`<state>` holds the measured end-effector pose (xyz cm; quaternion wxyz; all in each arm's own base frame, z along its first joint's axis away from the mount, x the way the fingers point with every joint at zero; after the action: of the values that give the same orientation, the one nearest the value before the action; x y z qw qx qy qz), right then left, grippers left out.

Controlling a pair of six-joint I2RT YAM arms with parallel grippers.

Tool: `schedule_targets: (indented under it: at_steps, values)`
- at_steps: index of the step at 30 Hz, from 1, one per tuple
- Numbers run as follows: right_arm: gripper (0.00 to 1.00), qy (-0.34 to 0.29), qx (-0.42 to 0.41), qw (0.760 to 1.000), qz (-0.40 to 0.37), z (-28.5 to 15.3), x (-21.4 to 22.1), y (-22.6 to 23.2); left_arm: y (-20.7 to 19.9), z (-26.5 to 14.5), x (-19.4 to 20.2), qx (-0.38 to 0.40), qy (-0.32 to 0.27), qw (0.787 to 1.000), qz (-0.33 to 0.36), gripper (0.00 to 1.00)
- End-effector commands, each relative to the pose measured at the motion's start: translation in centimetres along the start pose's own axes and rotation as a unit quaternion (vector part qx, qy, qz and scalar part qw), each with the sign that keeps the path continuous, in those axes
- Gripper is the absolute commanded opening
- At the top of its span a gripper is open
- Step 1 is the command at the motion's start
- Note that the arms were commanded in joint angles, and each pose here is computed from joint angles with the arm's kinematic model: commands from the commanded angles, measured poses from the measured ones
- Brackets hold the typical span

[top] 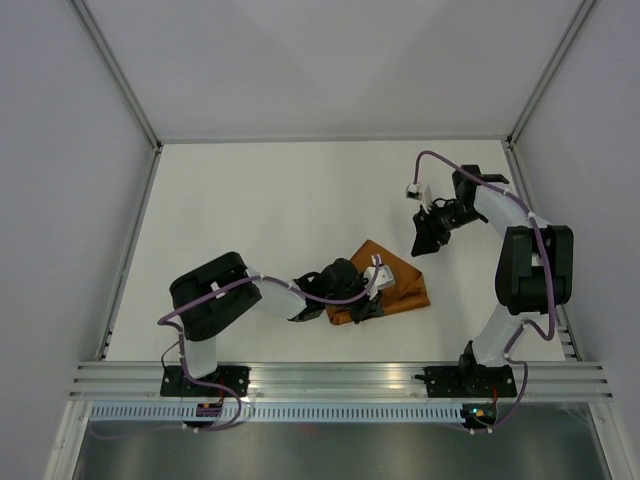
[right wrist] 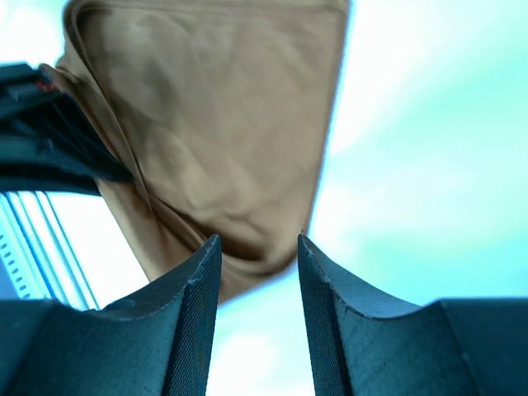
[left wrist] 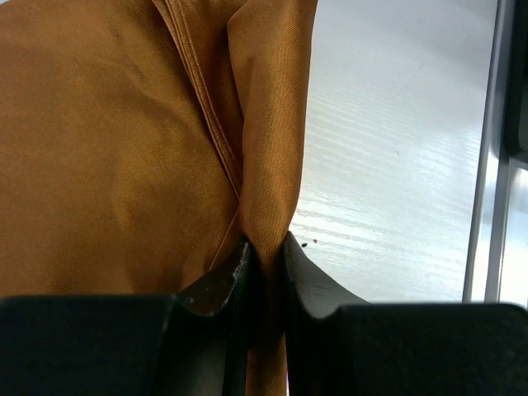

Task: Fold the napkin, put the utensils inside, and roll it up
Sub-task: Roll the napkin at the center of the board.

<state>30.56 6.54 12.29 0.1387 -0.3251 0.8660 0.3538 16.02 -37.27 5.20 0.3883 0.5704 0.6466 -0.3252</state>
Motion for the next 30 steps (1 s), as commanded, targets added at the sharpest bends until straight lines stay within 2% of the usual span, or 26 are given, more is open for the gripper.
schedule_targets:
  at_steps: [1,7,15,25,30]
  values:
    - [0.48,-0.031,0.026,0.998,-0.041,-1.8,-0.8,0.6,-0.5,-0.4,2.8,0.052,0.017,0.996,-0.077,0.02]
    - [0.48,-0.046,0.035,0.996,-0.075,-2.4,1.0,1.4,0.0,-0.2,3.3,0.083,0.016,0.99,-0.116,0.02]
    - [0.53,-0.05,0.042,0.98,-0.19,-2.0,3.9,3.9,1.0,0.2,4.9,0.104,0.019,0.98,-0.168,0.02]
    - [0.56,-0.01,0.059,0.957,-0.285,2.2,5.1,7.5,1.2,0.7,5.4,0.114,0.026,0.976,-0.184,0.02]
    - [0.58,0.01,0.05,0.95,-0.307,3.9,5.5,8.5,1.3,0.8,5.7,0.117,0.028,0.974,-0.19,0.02]
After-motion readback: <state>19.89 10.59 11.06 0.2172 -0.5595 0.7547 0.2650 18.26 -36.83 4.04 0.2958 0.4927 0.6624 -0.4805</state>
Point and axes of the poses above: each gripper's point midway between its finger pads, its own z axis out along the fingers, its own y axis along the line the jaws close on, x = y × z, the point moved 6 cm from there along -z, back along the fingers, and after that the axes turned 12 degrees about z, right-handed, at the moved point
